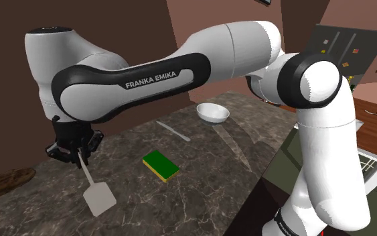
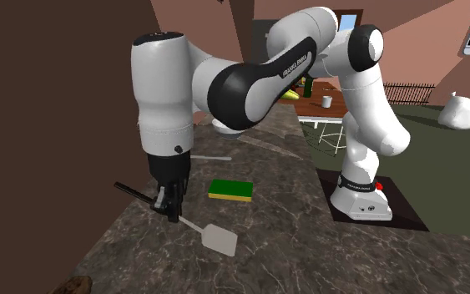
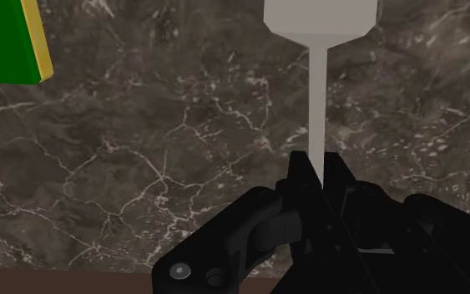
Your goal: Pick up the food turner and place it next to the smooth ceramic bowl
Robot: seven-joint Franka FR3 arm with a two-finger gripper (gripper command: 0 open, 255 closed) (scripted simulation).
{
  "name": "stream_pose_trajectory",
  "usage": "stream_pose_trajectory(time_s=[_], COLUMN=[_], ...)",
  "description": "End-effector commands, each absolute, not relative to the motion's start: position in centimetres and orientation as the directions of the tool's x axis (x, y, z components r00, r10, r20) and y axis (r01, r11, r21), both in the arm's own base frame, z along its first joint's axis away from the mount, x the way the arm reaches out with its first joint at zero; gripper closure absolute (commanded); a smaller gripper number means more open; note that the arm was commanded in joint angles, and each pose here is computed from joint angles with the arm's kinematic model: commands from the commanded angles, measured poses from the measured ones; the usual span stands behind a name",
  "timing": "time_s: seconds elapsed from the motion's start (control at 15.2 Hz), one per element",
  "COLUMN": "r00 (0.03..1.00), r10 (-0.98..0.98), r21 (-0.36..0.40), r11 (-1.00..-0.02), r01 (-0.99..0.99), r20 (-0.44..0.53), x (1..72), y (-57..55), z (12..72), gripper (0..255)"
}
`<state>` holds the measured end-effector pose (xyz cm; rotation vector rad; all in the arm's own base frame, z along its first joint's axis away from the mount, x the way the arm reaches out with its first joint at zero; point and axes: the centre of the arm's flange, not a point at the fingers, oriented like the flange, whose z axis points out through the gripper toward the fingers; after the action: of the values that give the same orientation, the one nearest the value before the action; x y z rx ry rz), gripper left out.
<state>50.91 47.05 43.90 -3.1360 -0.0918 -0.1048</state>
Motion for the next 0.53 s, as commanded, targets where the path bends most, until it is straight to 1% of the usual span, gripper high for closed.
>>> stream_pose_trajectory(time_s=[0.0,0.46], r00=[0.996,0.996], r10=[0.058,0.058], r21=[0.0,0.0], r11=[-0.998,-0.998], r01=[0.059,0.059], r20=[0.066,0.066], x=[50.9,50.9], y=[47.1,47.1], z=[44.9,48.6], gripper=[255,255])
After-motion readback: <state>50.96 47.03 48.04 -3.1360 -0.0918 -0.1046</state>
